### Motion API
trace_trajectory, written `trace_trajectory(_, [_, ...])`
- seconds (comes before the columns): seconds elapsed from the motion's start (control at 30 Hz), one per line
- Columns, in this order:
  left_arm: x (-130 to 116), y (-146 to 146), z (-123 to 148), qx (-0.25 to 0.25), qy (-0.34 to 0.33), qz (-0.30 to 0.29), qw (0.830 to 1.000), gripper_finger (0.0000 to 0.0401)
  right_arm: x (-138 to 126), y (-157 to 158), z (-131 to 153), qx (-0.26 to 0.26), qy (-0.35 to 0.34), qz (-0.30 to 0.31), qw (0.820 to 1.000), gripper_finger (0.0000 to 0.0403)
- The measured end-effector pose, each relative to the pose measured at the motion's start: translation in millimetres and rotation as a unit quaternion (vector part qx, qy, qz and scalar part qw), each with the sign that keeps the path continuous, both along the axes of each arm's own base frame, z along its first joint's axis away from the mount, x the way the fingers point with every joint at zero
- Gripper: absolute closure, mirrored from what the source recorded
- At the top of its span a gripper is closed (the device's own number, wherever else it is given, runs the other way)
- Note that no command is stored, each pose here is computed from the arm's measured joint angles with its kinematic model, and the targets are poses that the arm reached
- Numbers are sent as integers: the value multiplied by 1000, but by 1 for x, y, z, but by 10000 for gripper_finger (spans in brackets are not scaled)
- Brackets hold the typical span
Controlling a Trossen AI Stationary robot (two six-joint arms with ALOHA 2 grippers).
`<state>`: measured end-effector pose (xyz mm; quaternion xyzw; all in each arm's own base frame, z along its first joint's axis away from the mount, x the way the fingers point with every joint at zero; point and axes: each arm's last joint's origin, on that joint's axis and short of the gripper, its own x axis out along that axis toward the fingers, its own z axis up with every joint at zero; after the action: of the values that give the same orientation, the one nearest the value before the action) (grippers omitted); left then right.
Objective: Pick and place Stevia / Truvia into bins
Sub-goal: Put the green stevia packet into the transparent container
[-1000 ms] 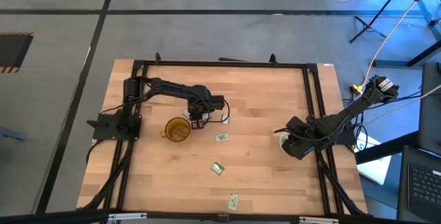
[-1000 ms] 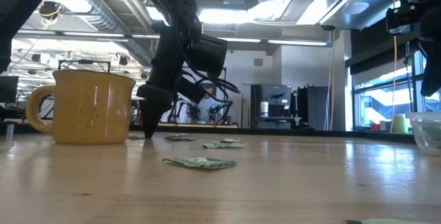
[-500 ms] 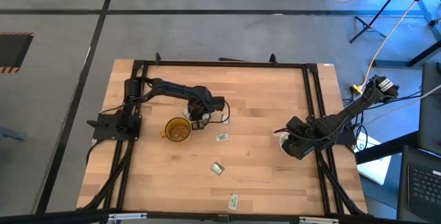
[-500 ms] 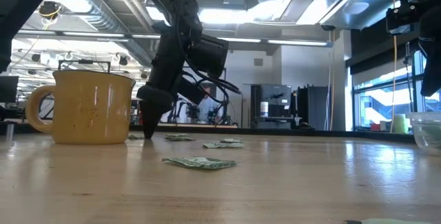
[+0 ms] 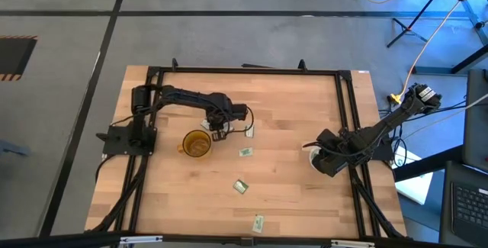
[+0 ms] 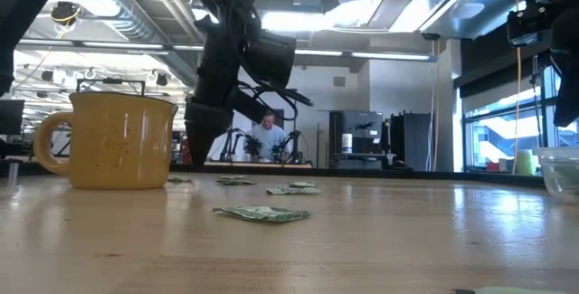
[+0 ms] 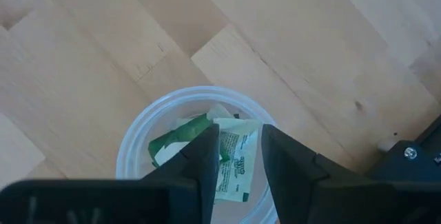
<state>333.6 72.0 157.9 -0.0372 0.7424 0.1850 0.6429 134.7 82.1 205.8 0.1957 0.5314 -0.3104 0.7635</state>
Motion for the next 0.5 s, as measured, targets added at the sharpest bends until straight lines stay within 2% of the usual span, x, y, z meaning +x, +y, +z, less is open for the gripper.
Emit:
trace_trajectory(0.33, [-10,14,1,3,24,76,997,308,0,0,0,0,0,0,1000,290])
trace_trajectory(0.5, [-11,15,1,-44,18,93,995,308,0,0,0,0,0,0,1000,290])
